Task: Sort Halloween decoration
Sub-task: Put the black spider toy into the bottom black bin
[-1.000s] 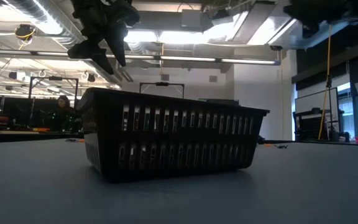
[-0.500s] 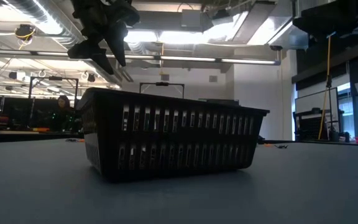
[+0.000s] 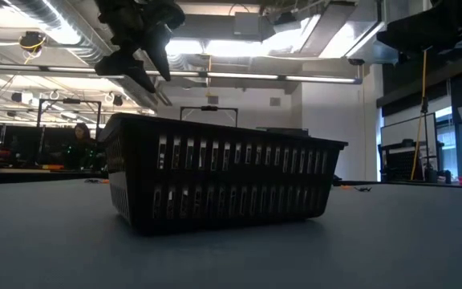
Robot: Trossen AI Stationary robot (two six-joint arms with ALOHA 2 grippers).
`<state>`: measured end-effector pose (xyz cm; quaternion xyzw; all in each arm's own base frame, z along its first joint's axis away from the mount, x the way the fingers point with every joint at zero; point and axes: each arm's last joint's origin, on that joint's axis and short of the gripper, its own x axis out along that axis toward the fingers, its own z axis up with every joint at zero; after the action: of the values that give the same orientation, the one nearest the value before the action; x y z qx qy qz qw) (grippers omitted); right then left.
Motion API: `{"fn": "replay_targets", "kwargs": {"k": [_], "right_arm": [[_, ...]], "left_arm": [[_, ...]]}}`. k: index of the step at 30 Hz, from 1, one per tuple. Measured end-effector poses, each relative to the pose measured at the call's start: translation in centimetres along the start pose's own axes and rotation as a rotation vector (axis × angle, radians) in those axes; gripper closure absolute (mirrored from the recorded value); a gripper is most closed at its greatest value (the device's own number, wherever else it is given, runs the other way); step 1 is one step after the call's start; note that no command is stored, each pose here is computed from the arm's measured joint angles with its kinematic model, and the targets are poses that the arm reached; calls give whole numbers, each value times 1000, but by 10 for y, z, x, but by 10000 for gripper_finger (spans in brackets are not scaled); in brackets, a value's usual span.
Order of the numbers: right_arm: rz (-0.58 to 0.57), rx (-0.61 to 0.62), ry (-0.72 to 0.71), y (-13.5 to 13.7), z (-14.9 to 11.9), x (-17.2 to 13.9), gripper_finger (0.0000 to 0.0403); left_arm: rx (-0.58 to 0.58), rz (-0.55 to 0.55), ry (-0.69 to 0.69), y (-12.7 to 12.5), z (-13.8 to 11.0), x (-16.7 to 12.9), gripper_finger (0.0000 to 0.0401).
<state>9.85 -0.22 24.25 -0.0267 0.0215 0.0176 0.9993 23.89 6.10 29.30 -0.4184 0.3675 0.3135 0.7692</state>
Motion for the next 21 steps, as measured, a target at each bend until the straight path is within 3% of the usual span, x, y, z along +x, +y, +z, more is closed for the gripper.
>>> {"fn": "replay_targets", "kwargs": {"k": [21], "right_arm": [[-1, 1, 1, 0, 0, 0, 276]], "left_arm": [[-1, -4, -7, -1, 1, 0, 225]]}}
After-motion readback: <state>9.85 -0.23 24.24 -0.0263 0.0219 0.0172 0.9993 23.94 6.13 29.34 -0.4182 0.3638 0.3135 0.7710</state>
